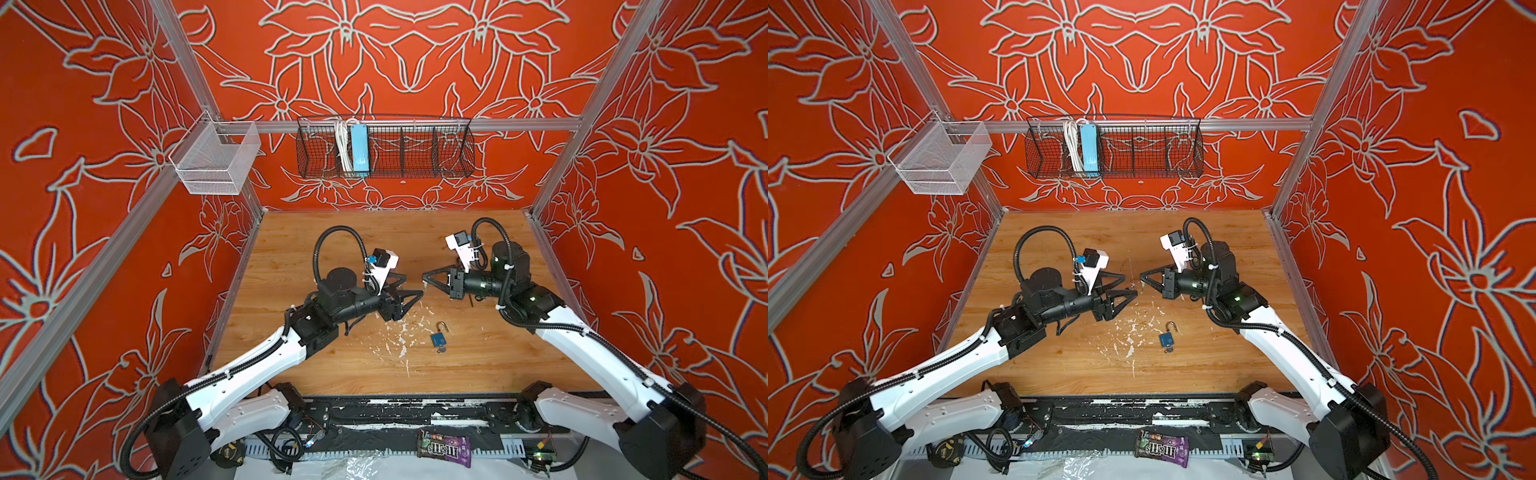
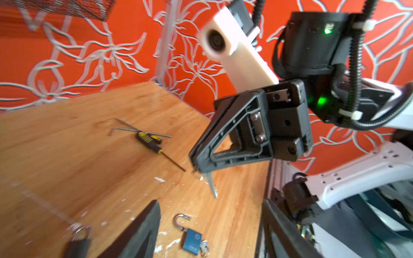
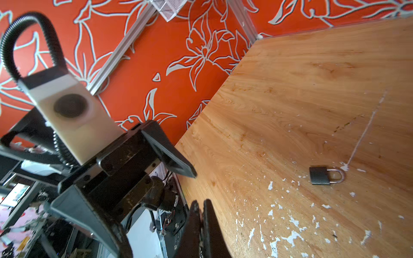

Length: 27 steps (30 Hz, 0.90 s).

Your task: Unlock with the key

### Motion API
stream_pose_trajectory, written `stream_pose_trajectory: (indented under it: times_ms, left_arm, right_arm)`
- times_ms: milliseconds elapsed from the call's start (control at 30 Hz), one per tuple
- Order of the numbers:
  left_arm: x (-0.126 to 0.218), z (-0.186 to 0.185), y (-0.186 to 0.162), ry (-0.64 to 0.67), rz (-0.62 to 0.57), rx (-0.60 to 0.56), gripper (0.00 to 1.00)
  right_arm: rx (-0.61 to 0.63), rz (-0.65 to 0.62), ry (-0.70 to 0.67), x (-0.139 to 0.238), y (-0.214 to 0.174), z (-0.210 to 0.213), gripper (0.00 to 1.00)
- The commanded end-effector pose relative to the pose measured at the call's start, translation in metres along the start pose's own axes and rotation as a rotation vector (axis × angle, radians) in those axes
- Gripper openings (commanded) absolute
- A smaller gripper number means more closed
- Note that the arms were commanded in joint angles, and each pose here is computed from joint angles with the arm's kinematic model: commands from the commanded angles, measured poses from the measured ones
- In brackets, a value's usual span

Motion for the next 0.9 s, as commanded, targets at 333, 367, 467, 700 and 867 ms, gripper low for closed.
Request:
stream_pose_trajectory:
  times_ms: [333,367,467,700,867]
  left_arm:
    - [0.018,0.026,-0.006,0.365,-0.295,0.709,0.94]
    - [0.015,0.026,-0.010,0.372,-0.312,0.744,0.94]
    - [0.002,0.022,-0.019,0.327,-0.336,0.812,0.92]
    - [-0.036,-0.001,-0.032,0.248,-0.354,0.883,0.78]
    - [-0.062,-0.006,-0.032,0.170,-0.391,0.943,0.63]
  right_arm:
    - [-0.288,-0.139,-0.251,0.019,-0.014,-0.018,0.00]
    - [-0.312,-0.159,-0.263,0.021,-0.016,-0.020,0.00]
    - [-0.353,-0.213,-0.297,0.027,-0.023,-0.023,0.00]
    - [-0.506,-0.335,-0.278,0.035,-0.029,-0.022,0.00]
    - [-0.570,-0.391,-0.259,0.040,-0.022,-0.019,0.00]
Point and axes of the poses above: each gripper's point midway between its finger pads, its own x axis back along the fingers, its own z axis along the line the jaws close on, y = z × x, the point moved 7 cm from there along x, back along the fingers, and after that the axes turned 15 degrees about x, right-handed, at the moved point
